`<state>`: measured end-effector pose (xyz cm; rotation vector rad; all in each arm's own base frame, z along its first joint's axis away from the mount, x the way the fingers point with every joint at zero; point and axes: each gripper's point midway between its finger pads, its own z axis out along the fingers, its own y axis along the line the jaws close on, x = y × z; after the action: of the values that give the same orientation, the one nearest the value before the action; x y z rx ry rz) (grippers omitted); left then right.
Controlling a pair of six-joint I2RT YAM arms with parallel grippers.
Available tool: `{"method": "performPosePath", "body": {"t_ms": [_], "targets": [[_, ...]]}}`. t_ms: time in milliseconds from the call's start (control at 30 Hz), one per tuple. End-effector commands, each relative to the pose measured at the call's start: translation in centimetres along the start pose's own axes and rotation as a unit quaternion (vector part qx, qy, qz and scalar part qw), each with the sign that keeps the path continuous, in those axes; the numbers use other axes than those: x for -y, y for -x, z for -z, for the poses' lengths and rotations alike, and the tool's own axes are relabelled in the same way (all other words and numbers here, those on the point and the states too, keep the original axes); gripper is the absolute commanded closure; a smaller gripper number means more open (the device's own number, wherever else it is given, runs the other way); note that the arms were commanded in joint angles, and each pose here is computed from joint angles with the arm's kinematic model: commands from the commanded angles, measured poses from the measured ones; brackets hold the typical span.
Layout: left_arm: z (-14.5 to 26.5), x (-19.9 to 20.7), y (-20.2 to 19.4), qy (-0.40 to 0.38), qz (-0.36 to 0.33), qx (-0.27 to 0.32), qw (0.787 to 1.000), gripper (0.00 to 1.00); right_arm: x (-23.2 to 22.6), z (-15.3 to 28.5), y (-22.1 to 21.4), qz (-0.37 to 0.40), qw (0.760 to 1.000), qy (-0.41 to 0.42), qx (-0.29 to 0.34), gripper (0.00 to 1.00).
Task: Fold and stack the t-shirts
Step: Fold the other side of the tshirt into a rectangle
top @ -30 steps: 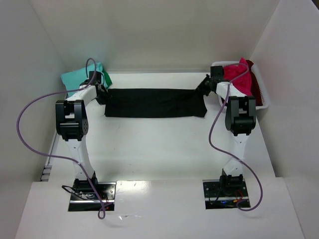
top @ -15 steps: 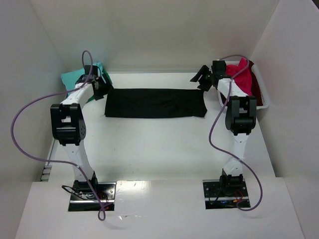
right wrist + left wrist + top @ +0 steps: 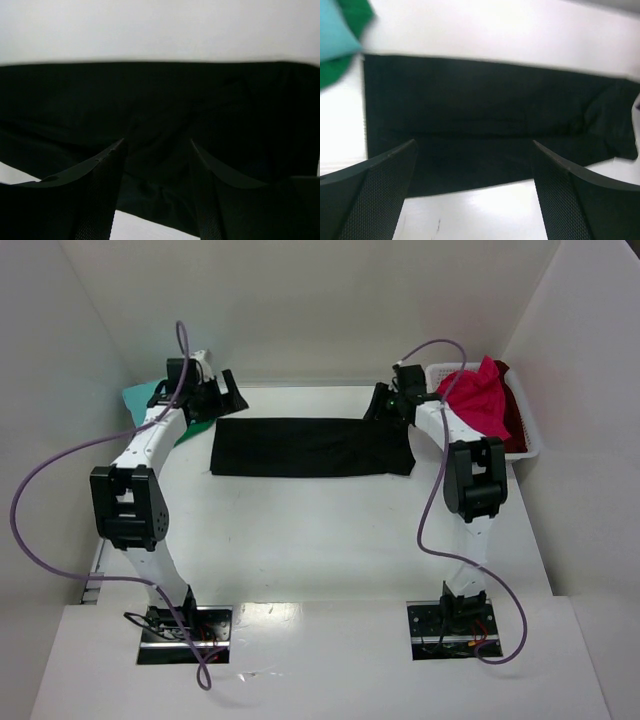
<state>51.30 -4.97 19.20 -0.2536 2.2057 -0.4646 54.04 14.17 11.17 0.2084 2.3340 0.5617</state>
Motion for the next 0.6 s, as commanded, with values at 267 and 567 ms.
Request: {"method": "performPosePath", "body": {"t_ms": [267,567], "targets": [[-1.8,0.5,-6.4,-0.004,-0.060,-0.108,0.992,0.00,0.9,3.2,-2.6,0.125,0.990,-0.071,-0.012,0.20],[-3.5,0.9,-6.1,-0.089,-0.278,-0.099,0.951,0.00,2.8,1.6,-5.5,0.087,0.990,-0.100,-0.055,0.20]]}}
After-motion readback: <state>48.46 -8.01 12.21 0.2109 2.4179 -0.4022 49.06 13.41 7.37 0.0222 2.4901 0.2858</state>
